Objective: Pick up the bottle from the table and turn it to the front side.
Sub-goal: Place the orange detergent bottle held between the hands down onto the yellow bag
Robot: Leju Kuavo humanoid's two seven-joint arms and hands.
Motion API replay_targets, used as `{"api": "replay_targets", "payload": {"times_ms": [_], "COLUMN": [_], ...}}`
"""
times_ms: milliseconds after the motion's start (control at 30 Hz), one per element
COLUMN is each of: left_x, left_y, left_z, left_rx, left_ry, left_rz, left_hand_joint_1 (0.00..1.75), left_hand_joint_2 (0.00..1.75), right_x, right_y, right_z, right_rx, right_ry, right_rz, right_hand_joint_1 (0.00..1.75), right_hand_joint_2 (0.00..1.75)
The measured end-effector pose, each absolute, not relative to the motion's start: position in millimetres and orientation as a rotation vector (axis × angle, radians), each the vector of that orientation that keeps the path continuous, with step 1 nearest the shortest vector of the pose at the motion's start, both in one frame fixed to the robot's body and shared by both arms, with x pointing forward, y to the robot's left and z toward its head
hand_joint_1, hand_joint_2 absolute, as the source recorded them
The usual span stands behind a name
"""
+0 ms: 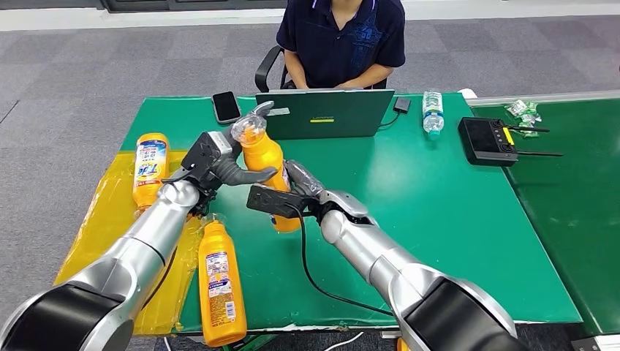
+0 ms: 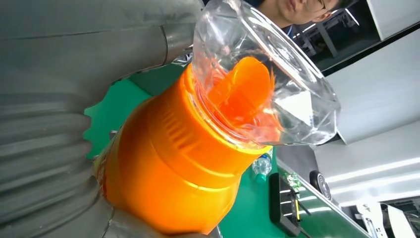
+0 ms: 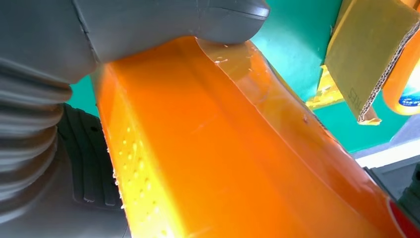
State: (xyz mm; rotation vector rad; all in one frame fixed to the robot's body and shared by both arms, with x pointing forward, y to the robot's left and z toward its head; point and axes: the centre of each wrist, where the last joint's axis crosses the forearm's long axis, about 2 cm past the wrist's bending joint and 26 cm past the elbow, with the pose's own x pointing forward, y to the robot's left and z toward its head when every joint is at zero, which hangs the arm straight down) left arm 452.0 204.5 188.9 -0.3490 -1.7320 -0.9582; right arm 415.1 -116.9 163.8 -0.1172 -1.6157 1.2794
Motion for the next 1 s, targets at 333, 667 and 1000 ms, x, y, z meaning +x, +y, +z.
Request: {"api": "replay_targets", "payload": {"times_ms": [333, 667, 1000], "left_x": [451.8, 450.5, 450.3], "left_y": [205.6, 205.7, 206.2], "left_z": [188.2, 185.9, 185.1], "left_rx": [-0.357, -0.414, -0.419], "left_ry": [-1.73, -1.681, -1.675], "left_rz": [-0.961, -0.962, -0.962], "left_hand_joint_1": [1.75, 1.75, 1.75], "left_hand_joint_2": [1.75, 1.75, 1.75], "right_x": [417.8, 417.5, 416.3], "right_y": [-118.8, -119.2, -118.6], "right_z": [167.3, 166.7, 165.0], "right_rx": [-0.125, -0.126, -0.123], "right_ry": [-1.614, -1.619, -1.617], "right_rz": [1.304, 1.293, 1.296], "right_hand_joint_1": [1.75, 1.75, 1.75], "right_hand_joint_2": [1.75, 1.75, 1.75]}}
